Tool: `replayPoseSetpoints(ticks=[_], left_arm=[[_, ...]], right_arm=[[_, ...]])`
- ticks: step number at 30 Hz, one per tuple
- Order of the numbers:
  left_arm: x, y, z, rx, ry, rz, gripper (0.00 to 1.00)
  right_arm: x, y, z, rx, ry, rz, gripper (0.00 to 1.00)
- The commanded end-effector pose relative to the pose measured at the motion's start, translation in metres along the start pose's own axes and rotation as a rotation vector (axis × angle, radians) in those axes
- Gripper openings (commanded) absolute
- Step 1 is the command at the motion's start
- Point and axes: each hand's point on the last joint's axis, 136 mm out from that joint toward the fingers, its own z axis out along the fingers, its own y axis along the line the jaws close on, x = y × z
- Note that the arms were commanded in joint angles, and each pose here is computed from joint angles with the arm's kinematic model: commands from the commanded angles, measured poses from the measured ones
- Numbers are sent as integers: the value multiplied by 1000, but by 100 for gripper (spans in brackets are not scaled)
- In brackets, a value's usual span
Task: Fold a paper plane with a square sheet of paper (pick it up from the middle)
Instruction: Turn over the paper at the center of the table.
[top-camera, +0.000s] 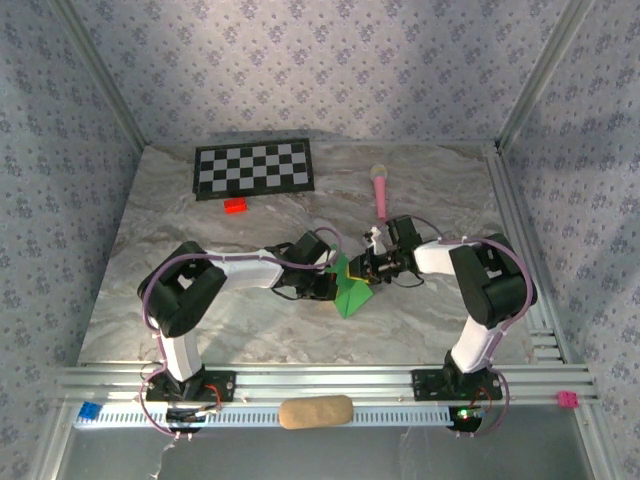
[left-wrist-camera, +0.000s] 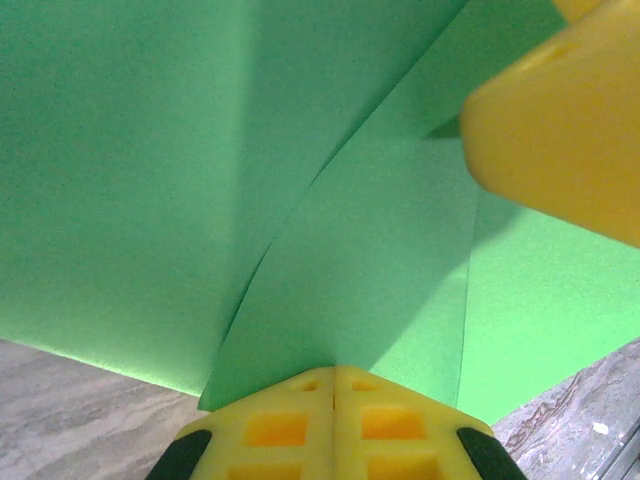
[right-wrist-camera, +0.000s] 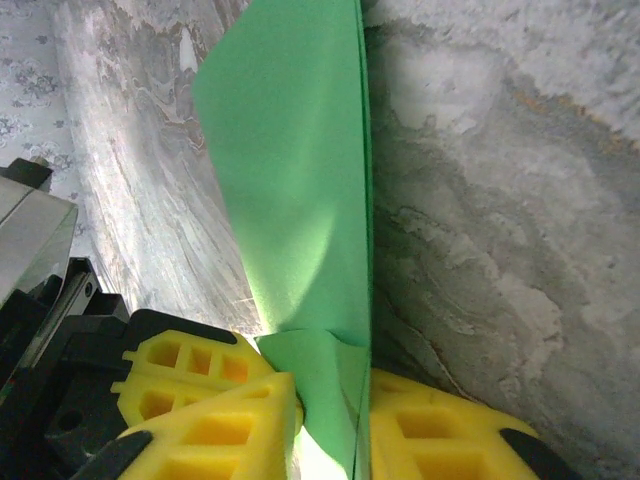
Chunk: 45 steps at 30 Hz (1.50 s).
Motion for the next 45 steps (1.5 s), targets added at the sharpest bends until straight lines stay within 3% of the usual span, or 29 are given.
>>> replayPoseSetpoints(ticks=[1, 10, 15, 20, 27, 33, 39, 45], left_arm=[[11, 15, 3, -69, 20, -18, 2], [-9, -9, -37, -21, -120, 4, 18], [-18, -12, -70, -42, -231, 20, 20], [-20, 5, -103, -83, -353, -16, 28], [-17, 22, -134, -97, -464, -74, 29], [-12, 41, -156, -117, -562, -120, 40], [-13, 52, -171, -121, -629, -154, 63], [-14, 64, -182, -158, -647, -170, 72]], right_arm=[[-4, 2, 1, -5, 6, 2, 19], [-10, 14, -10, 2, -47, -19, 4], [-12, 26, -30, 62, -128, -67, 2], [-7, 26, -57, 290, -191, -159, 2], [1, 29, -91, 570, -272, -279, 1], [1, 33, -117, 744, -345, -323, 1], [-1, 40, -138, 885, -420, -382, 1], [0, 48, -150, 999, -480, -471, 1]])
